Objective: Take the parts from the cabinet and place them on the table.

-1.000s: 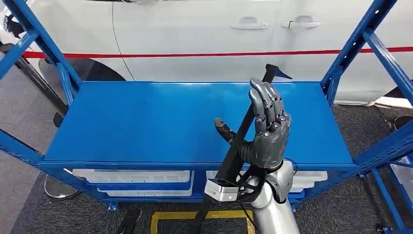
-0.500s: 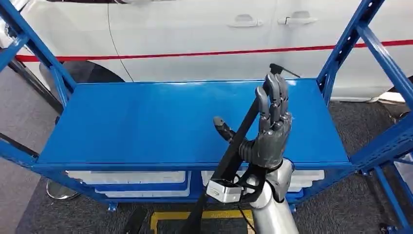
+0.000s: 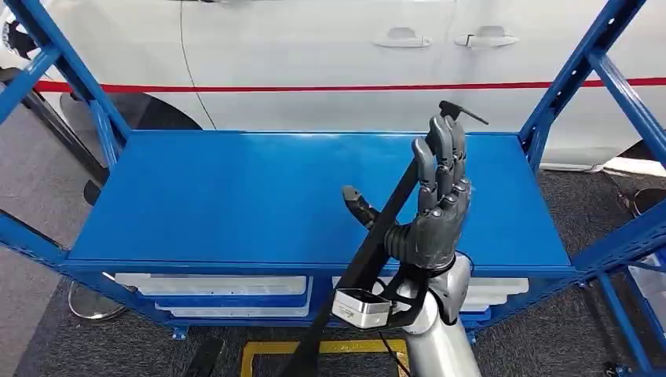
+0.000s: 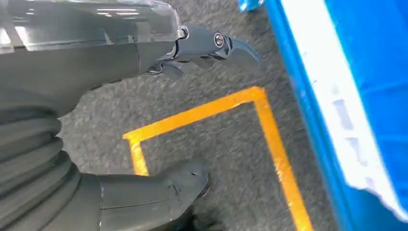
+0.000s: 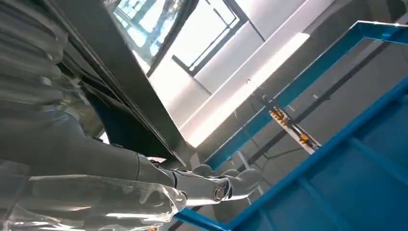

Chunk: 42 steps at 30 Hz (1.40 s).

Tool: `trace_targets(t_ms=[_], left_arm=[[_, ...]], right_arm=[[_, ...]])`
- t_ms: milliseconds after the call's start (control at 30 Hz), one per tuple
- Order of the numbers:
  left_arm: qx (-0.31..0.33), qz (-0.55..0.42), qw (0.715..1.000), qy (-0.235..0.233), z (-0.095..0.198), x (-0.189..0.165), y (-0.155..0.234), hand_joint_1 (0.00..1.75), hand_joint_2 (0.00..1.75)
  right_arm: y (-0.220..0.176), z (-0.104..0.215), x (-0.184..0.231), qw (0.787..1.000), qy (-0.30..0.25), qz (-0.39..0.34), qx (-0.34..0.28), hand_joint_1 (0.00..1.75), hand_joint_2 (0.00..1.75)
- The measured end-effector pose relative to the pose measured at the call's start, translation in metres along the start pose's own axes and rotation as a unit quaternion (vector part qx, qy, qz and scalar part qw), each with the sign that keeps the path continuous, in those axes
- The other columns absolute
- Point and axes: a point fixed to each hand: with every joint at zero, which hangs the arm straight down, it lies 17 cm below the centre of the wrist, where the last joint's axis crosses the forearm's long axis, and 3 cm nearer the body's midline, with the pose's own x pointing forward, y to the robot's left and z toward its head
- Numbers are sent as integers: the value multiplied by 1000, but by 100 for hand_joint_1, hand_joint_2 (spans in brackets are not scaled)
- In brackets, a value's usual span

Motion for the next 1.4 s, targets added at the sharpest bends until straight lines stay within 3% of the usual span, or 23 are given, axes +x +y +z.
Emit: trace_targets(t_ms=[500,1400], left_arm=[[3,-4,1000,-17,-9,23,1,0,175],[7,-15,1000,-16,-6,21,-8,0,175]], right_arm=[[2,-6,4,1000,-10,3,-2,0,175],[9,3,1,1000,-2,2,14,0,175]])
